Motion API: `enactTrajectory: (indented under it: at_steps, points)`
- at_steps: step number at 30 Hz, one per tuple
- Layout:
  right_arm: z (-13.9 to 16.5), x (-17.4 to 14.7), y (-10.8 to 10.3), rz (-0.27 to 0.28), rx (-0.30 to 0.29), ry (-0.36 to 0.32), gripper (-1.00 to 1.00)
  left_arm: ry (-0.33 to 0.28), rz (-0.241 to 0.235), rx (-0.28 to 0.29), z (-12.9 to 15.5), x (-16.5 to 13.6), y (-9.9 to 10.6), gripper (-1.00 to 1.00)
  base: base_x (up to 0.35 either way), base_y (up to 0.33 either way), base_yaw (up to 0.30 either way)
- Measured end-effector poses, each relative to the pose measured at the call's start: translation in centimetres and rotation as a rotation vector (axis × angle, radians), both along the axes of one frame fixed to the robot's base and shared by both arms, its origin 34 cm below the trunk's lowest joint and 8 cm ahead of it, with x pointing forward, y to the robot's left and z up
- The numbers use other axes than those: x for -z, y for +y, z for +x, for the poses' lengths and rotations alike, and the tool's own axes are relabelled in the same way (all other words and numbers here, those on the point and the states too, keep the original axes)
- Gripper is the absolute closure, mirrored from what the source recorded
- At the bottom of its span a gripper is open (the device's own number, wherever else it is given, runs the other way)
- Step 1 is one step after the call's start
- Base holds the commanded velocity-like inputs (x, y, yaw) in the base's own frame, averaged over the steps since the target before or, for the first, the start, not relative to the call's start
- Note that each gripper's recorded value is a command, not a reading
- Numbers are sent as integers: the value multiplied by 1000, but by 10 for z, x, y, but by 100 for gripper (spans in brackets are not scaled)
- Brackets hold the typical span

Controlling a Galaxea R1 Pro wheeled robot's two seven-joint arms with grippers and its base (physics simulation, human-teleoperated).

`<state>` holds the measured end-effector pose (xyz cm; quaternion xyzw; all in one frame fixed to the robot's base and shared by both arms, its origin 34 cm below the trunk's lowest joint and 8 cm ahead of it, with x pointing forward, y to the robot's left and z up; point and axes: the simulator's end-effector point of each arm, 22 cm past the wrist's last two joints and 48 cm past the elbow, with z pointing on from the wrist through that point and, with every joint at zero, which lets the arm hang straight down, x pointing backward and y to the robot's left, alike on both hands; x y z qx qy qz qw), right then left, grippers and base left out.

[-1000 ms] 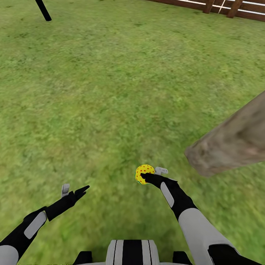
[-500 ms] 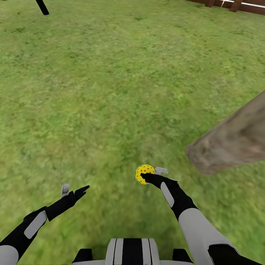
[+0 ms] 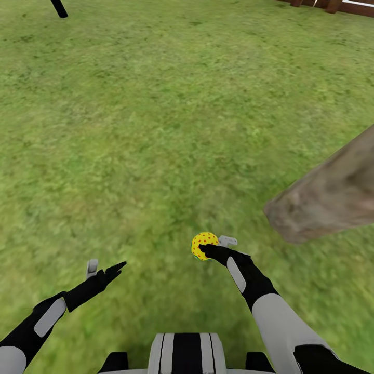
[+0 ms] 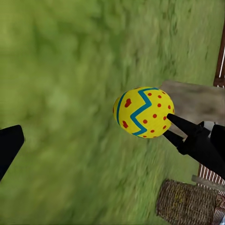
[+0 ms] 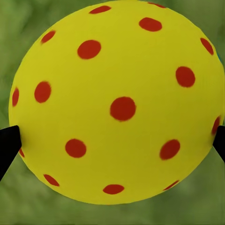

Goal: Take the three Easter eggs out of the wicker basket on the lawn in the garden, then place them on the lawn next to a single tree (choose any tree) so that all three eggs are next to the same tree and none are left in the basket.

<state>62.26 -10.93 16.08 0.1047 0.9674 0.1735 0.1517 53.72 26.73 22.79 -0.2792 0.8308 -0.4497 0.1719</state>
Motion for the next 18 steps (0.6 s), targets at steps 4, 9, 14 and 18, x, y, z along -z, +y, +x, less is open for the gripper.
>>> enactTrajectory:
  at_steps: [4,9,14,18]
  points:
    - [0,0,0,0,0,0,100,0,0,0,0,0,0,-100,0,0,0]
    - [-3,11,0,0,0,0,100,0,0,0,-3,11,0,-100,0,0,0]
    - [-4,21,1,5,3,-2,100,-1,0,0,-6,22,0,-100,0,0,0]
    - [2,23,2,11,7,-22,100,-2,0,0,-7,28,0,-100,0,0,0]
